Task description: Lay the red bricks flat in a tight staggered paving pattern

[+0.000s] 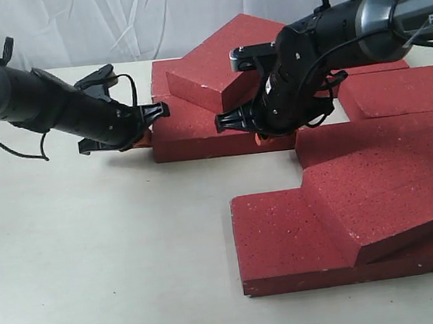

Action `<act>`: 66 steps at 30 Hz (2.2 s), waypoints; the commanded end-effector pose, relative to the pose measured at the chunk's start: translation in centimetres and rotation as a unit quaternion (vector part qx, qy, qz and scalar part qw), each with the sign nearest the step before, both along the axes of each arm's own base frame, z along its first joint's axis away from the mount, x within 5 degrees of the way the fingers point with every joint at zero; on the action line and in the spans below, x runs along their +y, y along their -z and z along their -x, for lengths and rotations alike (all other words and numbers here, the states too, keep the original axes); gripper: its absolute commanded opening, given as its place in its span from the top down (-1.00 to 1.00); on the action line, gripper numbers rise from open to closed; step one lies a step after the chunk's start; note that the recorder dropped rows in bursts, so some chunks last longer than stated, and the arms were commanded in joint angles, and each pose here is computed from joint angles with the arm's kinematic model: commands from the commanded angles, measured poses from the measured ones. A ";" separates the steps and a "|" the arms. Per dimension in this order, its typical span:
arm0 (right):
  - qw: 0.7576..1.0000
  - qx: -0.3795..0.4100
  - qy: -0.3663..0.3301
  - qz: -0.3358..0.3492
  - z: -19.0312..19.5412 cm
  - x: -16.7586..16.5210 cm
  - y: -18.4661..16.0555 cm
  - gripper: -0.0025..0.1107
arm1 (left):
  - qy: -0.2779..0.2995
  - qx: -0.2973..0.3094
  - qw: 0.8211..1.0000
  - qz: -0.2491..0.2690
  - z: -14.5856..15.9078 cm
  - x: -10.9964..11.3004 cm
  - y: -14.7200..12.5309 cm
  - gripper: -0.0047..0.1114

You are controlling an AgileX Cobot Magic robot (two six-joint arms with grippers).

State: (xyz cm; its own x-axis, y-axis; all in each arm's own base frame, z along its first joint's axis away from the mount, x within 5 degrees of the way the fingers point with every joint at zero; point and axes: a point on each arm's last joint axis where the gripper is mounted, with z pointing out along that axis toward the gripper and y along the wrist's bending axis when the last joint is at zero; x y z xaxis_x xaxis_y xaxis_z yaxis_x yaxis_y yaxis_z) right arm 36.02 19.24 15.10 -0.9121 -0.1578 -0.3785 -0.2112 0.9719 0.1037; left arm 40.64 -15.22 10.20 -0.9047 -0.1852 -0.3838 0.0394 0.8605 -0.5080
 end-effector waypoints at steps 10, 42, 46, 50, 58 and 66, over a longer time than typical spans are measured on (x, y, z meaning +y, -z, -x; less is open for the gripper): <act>0.999 -0.038 0.009 -0.021 -0.3 -0.7 -2.9 0.97 | 0.024 -0.007 0.999 0.044 0.6 -4.5 -0.9 0.92; 0.988 -0.039 0.145 -0.039 -2.7 -10.0 -5.6 0.97 | 0.050 0.002 0.995 0.085 0.8 -10.5 0.5 0.92; 0.988 -0.038 0.144 -0.039 -2.7 -10.0 -5.6 0.97 | 0.058 0.002 0.995 0.080 0.7 -10.2 0.7 0.92; 0.988 -0.031 0.144 -0.036 -2.5 -10.0 -5.5 0.97 | 0.066 0.006 0.995 0.073 0.2 -8.9 0.8 0.92; 0.990 0.000 0.141 -0.022 -1.8 -10.2 -5.7 0.97 | 0.070 0.070 0.993 0.069 -0.3 -5.5 1.1 0.92; 0.991 0.030 0.134 -0.002 -0.7 -10.5 -6.6 0.97 | 0.093 0.073 0.993 0.025 1.0 -3.9 -0.7 0.92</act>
